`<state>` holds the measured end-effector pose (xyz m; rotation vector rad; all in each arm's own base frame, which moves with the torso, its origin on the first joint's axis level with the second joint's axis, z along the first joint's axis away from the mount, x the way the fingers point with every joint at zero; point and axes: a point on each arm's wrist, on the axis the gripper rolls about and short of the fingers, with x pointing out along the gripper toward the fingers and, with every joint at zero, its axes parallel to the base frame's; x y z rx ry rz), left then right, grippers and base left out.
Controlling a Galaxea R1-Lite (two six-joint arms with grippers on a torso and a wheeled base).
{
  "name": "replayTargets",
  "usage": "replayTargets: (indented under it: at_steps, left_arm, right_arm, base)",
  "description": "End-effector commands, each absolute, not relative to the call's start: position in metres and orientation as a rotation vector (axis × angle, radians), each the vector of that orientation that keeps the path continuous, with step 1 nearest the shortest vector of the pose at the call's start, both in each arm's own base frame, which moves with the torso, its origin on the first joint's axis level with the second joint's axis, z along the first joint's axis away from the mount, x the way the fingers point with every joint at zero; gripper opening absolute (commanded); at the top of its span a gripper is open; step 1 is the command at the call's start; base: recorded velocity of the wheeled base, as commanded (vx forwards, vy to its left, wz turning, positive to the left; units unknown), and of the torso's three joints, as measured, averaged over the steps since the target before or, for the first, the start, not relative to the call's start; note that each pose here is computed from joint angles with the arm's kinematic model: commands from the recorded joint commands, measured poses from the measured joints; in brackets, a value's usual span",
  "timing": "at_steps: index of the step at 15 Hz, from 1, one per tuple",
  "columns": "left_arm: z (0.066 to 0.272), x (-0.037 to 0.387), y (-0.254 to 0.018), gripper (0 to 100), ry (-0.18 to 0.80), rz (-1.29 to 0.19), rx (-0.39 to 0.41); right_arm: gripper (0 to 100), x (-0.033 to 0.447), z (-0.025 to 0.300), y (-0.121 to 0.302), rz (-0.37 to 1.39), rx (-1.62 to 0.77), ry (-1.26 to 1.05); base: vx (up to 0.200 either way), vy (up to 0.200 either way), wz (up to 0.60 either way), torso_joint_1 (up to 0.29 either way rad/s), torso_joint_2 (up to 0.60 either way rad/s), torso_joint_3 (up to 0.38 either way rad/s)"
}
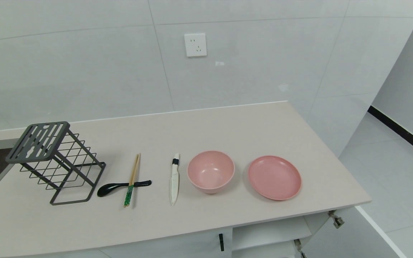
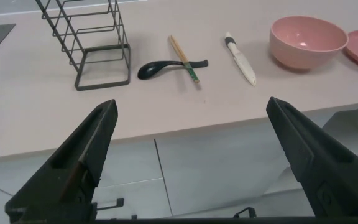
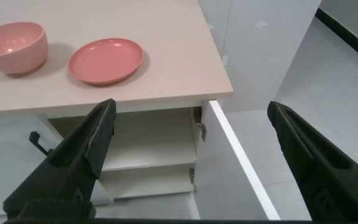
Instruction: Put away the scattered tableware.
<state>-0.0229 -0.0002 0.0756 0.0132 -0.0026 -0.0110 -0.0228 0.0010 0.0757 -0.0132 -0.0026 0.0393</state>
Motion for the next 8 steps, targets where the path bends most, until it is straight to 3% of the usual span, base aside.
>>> replayTargets:
  at_steps: [1,2,3,8]
  left_arm:
    - [0.0756,-0.0228,-0.0002,100,-0.002,-0.011,0.014]
    - [0.0756,-0.0228,-0.0002,100,-0.002,-0.011,0.015]
    - [0.0756,-0.0228,-0.0002,100,-0.002,-0.011,0.014]
    - [0.0756,-0.0228,-0.0002,100,-0.002,-0.011,0.015]
  right_arm:
    - [100,-0.0228,0.0758,0.0010,0.040,-0.014,-0.003]
    - [100,-0.0228,0.0758,0.0010,0.040,-0.014,-0.003]
    - [100,-0.0228,0.0758,0.0010,0.040,-0.012,-0.003]
    - [100,-0.0228,0.0758,0.0010,0.041,-0.014,-0.003]
  base:
    - [0.200,0.200,0.00,-0.002,-0.01,0.002]
    - [0.200,0.200,0.00,0.002,0.00,0.002]
    - [0.200,0.000,0.00,0.002,0.00,0.002]
    - [0.000,0.000,0.00,0.000,0.00,0.000]
